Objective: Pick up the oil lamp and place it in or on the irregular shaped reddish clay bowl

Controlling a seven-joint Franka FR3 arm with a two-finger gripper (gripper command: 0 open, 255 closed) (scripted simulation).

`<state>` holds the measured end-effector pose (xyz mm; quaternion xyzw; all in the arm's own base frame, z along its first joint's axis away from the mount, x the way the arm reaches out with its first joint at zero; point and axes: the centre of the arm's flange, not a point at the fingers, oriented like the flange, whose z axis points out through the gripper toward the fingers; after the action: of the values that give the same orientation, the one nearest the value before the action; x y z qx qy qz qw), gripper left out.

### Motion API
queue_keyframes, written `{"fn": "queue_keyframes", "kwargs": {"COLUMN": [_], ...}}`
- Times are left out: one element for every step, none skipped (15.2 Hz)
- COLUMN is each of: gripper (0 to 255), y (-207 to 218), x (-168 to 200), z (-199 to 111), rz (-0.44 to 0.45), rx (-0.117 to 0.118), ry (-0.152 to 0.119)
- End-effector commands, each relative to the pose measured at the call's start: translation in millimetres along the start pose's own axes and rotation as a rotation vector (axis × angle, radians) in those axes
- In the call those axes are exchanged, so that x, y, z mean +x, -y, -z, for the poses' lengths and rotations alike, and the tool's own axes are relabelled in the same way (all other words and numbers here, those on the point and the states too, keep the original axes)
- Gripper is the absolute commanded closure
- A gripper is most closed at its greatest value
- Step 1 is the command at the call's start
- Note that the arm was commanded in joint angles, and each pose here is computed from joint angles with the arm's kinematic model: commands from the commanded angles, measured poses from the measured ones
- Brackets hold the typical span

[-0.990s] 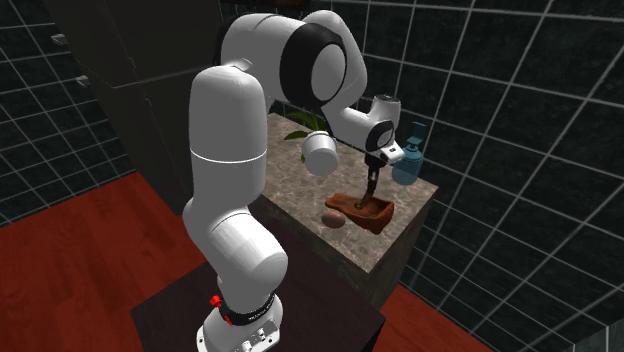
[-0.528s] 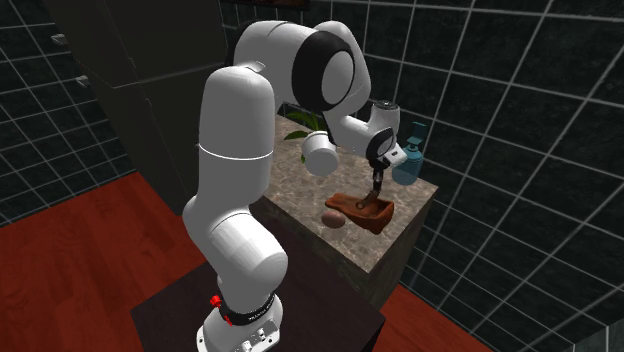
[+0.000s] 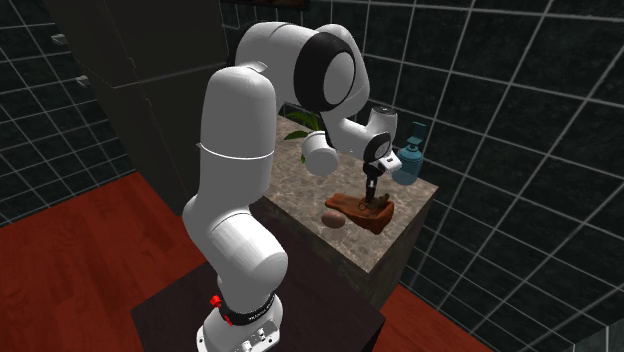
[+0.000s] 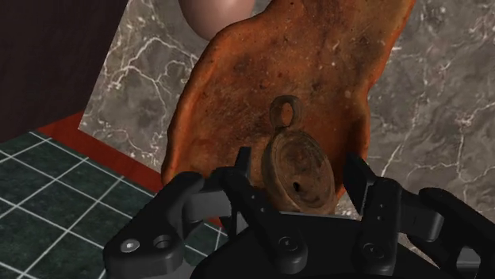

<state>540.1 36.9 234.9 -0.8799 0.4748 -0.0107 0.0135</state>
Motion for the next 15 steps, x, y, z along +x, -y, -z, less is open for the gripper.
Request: {"fn": "queue_keyframes", "kwargs": {"gripper": [0, 0, 0, 0, 0, 0, 0, 0, 0, 0, 0, 0, 0, 0, 0], "y": [-1, -1, -1, -1, -1, -1, -1, -1, -1, -1, -1, -1, -1, -1, -1], "x": [0, 0, 0, 0, 0, 0, 0, 0, 0, 0, 0, 0, 0, 0, 0], "z": [-1, -1, -1, -1, 12, 25, 38, 49, 49, 49, 49, 49, 49, 49, 49], "rz": [0.0, 0.0, 0.0, 0.0, 0.0, 0.0, 0.0, 0.0, 0.0, 0.0, 0.0, 0.0, 0.0, 0.0, 0.0], "rx": [-0.005, -0.005, -0.005, -0.005, -0.005, -0.005, -0.005, -0.005, -0.005, -0.005, -0.005, -0.005, -0.005, -0.005, -0.005], "ry": [0.003, 0.003, 0.003, 0.003, 0.003, 0.003, 0.003, 0.003, 0.003, 0.003, 0.003, 0.003, 0.003, 0.003, 0.003]}}
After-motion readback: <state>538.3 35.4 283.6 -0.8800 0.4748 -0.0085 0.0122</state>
